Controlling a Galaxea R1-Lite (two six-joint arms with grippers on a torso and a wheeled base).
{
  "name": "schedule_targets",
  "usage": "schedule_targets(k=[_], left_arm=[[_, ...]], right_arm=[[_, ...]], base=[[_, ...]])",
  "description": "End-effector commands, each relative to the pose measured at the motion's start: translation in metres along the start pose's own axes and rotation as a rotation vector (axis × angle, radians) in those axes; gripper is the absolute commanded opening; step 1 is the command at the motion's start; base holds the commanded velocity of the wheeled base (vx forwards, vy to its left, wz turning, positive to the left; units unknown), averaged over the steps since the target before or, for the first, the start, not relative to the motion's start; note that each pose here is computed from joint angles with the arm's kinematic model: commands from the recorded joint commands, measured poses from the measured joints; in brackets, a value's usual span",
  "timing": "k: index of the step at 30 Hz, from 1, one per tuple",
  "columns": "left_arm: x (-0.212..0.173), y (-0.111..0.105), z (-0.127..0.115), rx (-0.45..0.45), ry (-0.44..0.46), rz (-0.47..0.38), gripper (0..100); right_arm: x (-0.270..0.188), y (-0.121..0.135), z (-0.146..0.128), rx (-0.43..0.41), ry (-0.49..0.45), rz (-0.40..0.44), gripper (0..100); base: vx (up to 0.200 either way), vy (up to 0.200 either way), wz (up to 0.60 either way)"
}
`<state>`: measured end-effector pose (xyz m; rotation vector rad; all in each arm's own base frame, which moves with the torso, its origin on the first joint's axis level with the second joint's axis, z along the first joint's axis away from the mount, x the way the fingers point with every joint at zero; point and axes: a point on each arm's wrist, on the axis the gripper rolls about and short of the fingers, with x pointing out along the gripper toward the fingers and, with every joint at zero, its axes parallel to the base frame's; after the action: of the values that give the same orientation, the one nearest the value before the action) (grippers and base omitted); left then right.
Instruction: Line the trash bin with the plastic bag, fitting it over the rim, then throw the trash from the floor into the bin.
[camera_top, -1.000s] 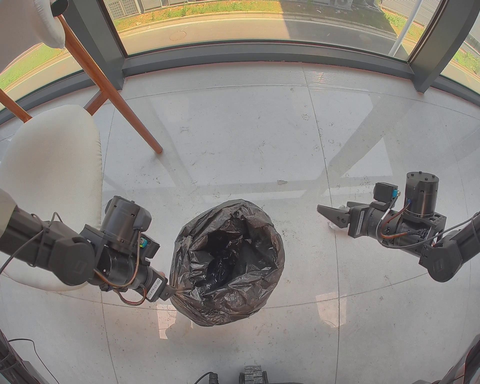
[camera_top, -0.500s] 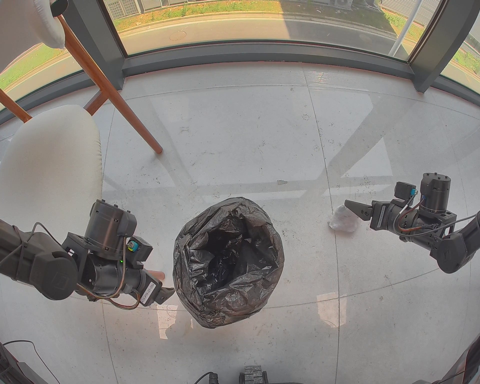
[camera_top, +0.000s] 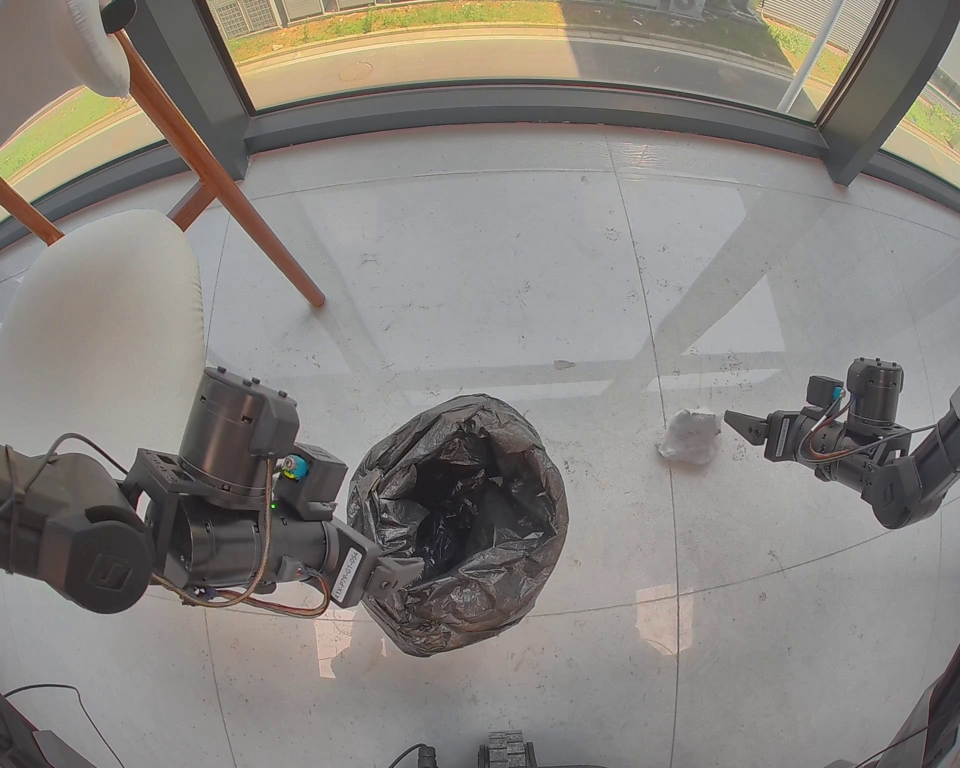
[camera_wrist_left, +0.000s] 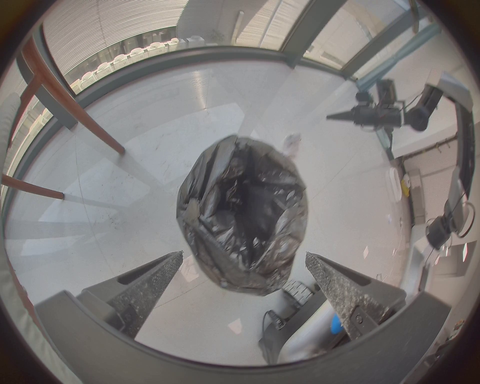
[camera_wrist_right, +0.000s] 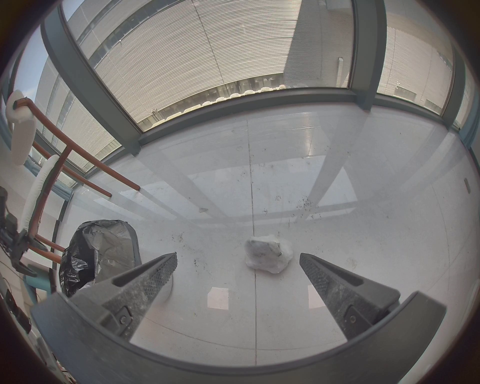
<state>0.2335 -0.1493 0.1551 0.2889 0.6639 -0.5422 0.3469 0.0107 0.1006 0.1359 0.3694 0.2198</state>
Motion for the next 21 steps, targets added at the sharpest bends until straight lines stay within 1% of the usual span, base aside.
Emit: schedule_targets(k=[1,4,6,7,8,9,10,12,14,17,19,21], left_arm=[[-0.027,-0.009,0.019,-0.008,-0.122,-0.026,100],[-0.040,-0.007,0.031,-0.016,-0.185,-0.023,100],[-0.047,-0.007,0.037,-0.018,-0.220,-0.022,100],[-0.047,-0.007,0.037,-0.018,-0.220,-0.022,100],[-0.056,-0.005,0.046,-0.025,-0.264,-0.017,100],[-0.058,-0.005,0.047,-0.027,-0.270,-0.017,100],[-0.064,-0.005,0.052,-0.041,-0.299,-0.014,100],[-0.070,-0.003,0.058,-0.058,-0.331,-0.003,100],[-0.077,-0.002,0.062,-0.070,-0.356,0.015,100],[-0.083,-0.001,0.067,-0.078,-0.386,0.035,100],[-0.088,0.000,0.070,-0.081,-0.405,0.040,100],[-0.093,0.000,0.072,-0.083,-0.422,0.042,100]], right_arm=[[0.021,-0.011,-0.011,0.092,0.051,-0.017,100],[0.032,-0.010,-0.010,0.197,0.072,-0.023,100],[0.039,-0.007,-0.007,0.266,0.105,-0.029,100],[0.039,-0.007,-0.007,0.266,0.105,-0.029,100],[0.045,-0.006,-0.002,0.371,0.166,-0.050,100],[0.046,-0.006,-0.001,0.386,0.175,-0.052,100],[0.052,-0.005,0.005,0.477,0.214,-0.071,100],[0.063,-0.004,0.012,0.594,0.258,-0.104,100],[0.075,-0.006,0.017,0.684,0.284,-0.137,100],[0.096,-0.011,0.023,0.789,0.284,-0.191,100],[0.109,-0.014,0.025,0.836,0.272,-0.210,100],[0.119,-0.017,0.024,0.865,0.268,-0.220,100]], base=[[0.000,0.000,0.00],[0.000,0.000,0.00],[0.000,0.000,0.00],[0.000,0.000,0.00],[0.000,0.000,0.00],[0.000,0.000,0.00],[0.000,0.000,0.00],[0.000,0.000,0.00],[0.000,0.000,0.00],[0.000,0.000,0.00],[0.000,0.000,0.00],[0.000,0.000,0.00]])
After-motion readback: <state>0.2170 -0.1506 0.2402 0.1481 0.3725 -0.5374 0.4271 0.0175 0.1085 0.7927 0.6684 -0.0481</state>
